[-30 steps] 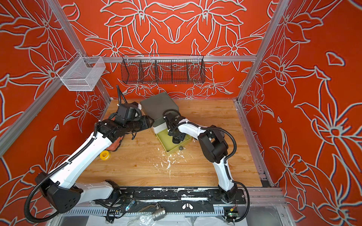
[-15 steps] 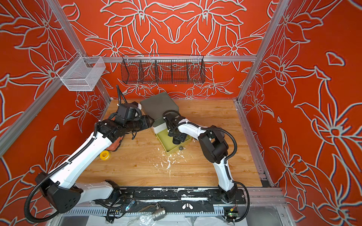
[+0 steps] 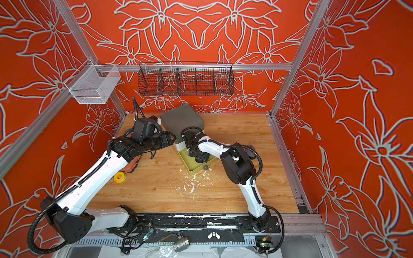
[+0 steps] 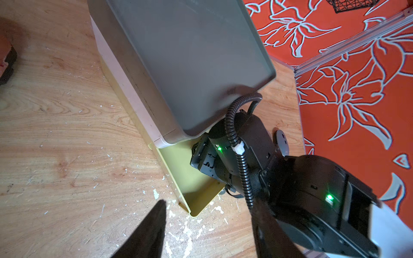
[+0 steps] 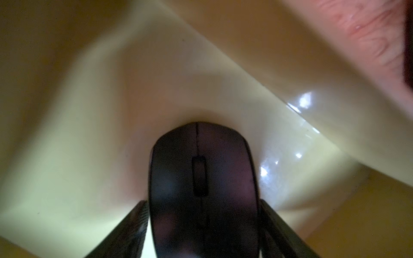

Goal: Take the mice out of the drawer
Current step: Pick up the mouse from the drawer.

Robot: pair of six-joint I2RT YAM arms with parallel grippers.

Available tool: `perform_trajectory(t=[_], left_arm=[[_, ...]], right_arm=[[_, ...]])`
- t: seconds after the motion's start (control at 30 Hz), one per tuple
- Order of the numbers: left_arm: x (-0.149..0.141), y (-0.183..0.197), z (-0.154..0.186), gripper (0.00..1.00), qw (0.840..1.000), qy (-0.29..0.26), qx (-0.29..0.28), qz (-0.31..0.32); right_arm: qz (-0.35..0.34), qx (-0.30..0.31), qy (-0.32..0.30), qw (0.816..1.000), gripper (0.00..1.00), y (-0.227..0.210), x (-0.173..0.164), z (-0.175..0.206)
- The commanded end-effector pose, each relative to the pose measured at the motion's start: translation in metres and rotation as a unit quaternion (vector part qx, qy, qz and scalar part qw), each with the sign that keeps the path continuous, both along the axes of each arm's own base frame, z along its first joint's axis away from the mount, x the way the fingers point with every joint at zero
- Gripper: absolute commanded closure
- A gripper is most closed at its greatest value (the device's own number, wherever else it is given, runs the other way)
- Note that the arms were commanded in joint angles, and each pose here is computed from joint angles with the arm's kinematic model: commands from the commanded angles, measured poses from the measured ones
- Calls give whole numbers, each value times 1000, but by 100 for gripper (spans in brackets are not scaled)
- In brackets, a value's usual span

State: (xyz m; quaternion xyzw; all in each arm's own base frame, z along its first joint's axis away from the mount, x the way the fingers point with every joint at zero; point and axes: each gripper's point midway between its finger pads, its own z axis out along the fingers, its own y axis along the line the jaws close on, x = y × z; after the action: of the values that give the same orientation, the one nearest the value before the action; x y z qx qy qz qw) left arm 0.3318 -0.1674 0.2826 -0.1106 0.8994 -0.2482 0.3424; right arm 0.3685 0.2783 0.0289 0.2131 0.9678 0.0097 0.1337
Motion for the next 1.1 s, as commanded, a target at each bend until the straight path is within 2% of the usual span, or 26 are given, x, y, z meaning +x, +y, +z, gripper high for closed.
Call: perform_trajectory(t=[0.0,0.43,1.07], left_arm=[[2,-1,6,41,1000,-8,-3,5],[1,-1,6,41,1000,-6,-3,3],[-1,-2,9,41,1000,-7,-1,-6]], right_arm=[[-16,-73,76,994,26,-37,-30,-40],[-34,-22,17,999,39,-30,-19,-2],[-37,30,-63,997,42,-38,-16,73]])
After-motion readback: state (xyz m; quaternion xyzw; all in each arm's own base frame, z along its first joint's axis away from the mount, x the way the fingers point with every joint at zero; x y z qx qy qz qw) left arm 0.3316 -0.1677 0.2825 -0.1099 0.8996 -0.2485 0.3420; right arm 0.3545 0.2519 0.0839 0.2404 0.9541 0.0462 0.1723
